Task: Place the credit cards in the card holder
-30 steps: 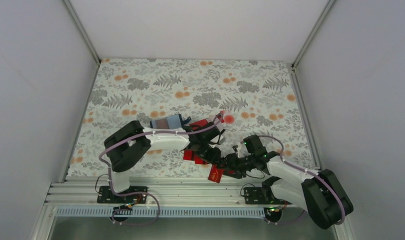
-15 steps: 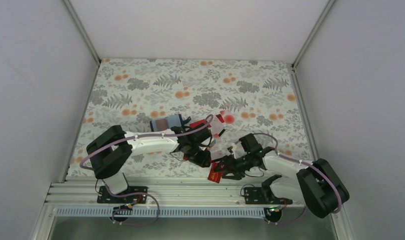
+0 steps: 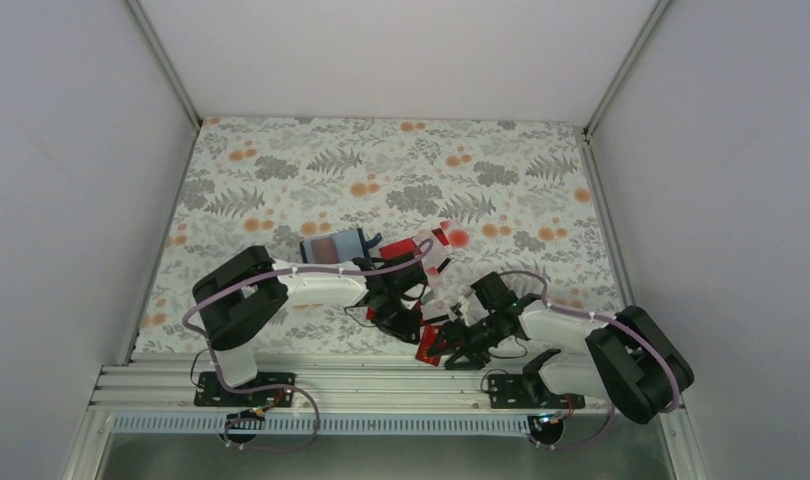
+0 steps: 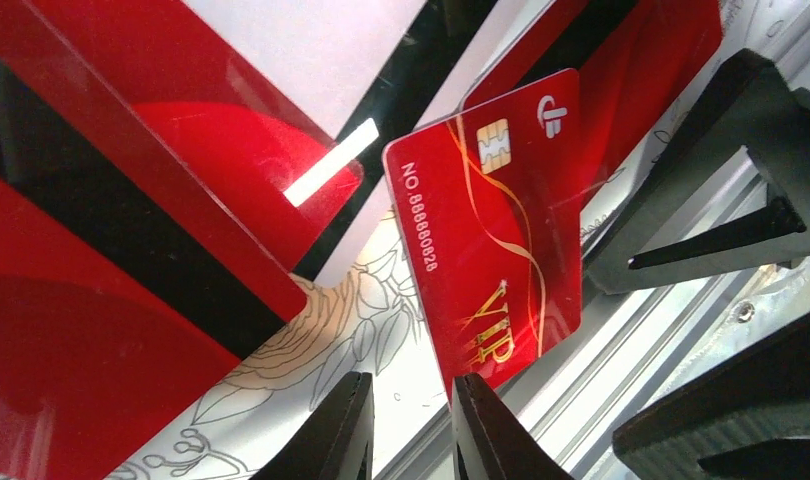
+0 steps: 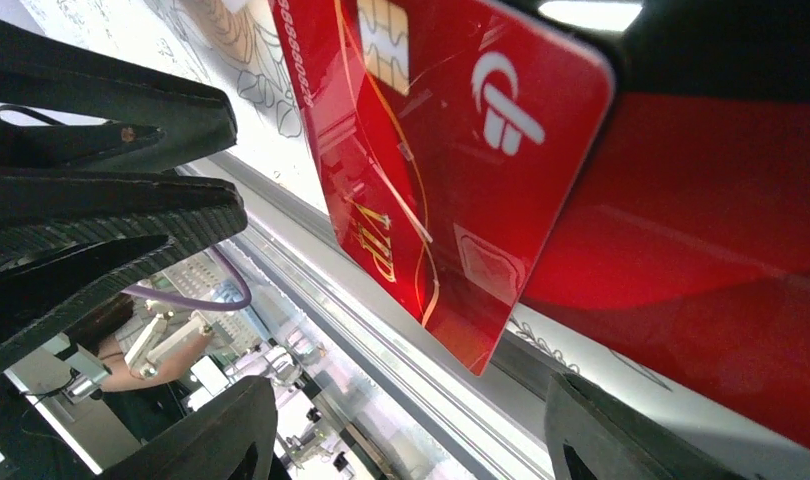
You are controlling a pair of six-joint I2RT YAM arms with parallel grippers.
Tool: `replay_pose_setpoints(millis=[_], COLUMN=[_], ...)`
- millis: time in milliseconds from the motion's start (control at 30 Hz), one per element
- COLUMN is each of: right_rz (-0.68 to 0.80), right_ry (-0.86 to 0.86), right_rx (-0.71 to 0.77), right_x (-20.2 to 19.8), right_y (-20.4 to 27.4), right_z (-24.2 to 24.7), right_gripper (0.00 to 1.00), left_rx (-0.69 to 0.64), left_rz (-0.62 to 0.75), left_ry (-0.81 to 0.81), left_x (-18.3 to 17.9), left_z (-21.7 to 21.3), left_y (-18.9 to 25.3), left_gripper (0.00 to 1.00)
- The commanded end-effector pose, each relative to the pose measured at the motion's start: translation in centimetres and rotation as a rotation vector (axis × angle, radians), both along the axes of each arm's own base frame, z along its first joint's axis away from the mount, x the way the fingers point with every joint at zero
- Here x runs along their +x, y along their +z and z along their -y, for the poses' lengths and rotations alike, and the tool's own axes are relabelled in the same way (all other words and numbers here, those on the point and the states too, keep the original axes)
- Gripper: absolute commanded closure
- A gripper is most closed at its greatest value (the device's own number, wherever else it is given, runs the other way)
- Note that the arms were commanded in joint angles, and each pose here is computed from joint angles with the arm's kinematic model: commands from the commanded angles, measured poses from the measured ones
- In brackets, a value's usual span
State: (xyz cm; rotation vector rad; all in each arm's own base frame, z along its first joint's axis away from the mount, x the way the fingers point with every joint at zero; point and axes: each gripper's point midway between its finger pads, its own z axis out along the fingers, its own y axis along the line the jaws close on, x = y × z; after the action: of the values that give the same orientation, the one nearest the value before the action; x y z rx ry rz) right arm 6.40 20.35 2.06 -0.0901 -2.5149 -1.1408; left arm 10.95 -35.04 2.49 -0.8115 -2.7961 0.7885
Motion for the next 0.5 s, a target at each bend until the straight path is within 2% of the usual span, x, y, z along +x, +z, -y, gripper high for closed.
replay_pose_setpoints(millis=[0,467], right_rz=[0.062,0.219], right_ry=[-0.052,-0.158], right_rx=[-0.100,-0.006], right_x=[0.6,3.0], right_y=[-2.6,-1.9], right_z=[1.2,0.3], right_gripper=[0.32,0.35], left_rx=[-0.052,-0.137], left_rz=[-0.027,-0.178], left_ry=[-0.029,-0.049], left_x=[-0.5,-2.7], left_z=[1.3,2.4], left_y=[0.2,-1.7], left_gripper=[0.80,0.86])
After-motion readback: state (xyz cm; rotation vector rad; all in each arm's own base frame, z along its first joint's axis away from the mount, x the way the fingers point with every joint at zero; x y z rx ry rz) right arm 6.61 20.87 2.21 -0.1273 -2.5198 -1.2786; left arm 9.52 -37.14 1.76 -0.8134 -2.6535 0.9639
